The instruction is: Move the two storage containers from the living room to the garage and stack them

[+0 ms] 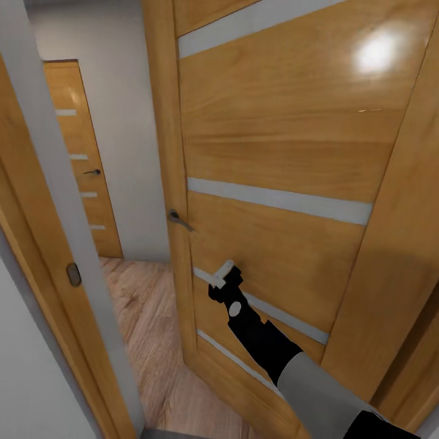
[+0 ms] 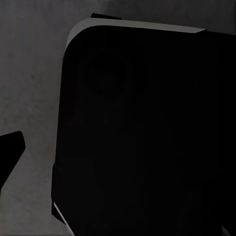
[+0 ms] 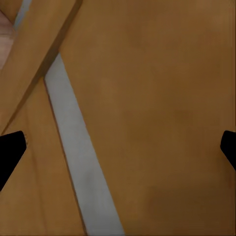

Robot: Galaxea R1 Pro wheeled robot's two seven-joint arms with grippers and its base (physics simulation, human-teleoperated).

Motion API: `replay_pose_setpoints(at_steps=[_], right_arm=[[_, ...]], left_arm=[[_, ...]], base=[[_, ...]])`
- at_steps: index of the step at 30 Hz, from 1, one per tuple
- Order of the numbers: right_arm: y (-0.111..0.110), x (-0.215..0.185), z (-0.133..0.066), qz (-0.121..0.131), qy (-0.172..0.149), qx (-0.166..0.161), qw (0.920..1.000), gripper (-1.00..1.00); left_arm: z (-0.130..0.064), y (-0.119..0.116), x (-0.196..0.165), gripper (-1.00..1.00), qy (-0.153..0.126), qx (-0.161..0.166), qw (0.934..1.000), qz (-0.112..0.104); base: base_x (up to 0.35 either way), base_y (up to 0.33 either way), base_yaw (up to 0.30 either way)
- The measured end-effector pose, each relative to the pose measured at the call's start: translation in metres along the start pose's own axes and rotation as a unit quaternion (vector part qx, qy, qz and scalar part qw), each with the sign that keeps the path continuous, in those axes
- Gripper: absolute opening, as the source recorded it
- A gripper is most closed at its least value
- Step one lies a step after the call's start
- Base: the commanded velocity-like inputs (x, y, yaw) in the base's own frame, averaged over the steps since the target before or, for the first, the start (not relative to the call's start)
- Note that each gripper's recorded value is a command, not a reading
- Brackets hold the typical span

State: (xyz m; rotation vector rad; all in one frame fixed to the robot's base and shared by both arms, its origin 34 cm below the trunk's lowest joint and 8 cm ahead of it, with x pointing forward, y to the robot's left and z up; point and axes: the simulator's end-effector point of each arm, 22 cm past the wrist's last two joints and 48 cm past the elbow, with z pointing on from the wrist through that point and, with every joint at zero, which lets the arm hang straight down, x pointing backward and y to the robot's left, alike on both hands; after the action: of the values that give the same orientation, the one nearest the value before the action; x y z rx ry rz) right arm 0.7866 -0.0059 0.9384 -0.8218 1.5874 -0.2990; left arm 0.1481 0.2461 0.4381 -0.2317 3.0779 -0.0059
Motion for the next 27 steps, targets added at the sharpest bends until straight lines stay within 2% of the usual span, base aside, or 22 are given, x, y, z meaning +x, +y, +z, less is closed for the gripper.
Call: replay_pose_setpoints(at_steps=[2, 14, 20, 23, 27], right_arm=[[-0.008, 0.011, 0.006, -0.007, 0.013, 0.012, 0.9998, 1.0], [-0.047, 0.033, 0.022, -0.03, 0.046, 0.061, 0.9966, 1.0], [-0.069, 0.042, 0.022, -0.041, 0.062, 0.099, 0.9922, 1.0], [-0.091, 0.048, 0.026, -0.053, 0.076, 0.124, 0.9879, 1.0], [-0.099, 0.054, 0.027, -0.046, 0.084, 0.132, 0.9865, 1.0]], left_arm=[[0.0, 0.0, 0.0, 1.0, 0.0, 0.0, 1.0, 0.0], [0.0, 0.0, 0.0, 1.0, 0.0, 0.0, 1.0, 0.0], [0.0, 0.0, 0.0, 1.0, 0.0, 0.0, 1.0, 0.0], [0.0, 0.0, 0.0, 1.0, 0.0, 0.0, 1.0, 0.0], [0.0, 0.001, 0.0, 1.0, 0.0, 0.0, 1.0, 0.001]], base=[[0.223, 0.0, 0.0], [0.223, 0.0, 0.0], [0.223, 0.0, 0.0], [0.223, 0.0, 0.0], [0.183, 0.0, 0.0]])
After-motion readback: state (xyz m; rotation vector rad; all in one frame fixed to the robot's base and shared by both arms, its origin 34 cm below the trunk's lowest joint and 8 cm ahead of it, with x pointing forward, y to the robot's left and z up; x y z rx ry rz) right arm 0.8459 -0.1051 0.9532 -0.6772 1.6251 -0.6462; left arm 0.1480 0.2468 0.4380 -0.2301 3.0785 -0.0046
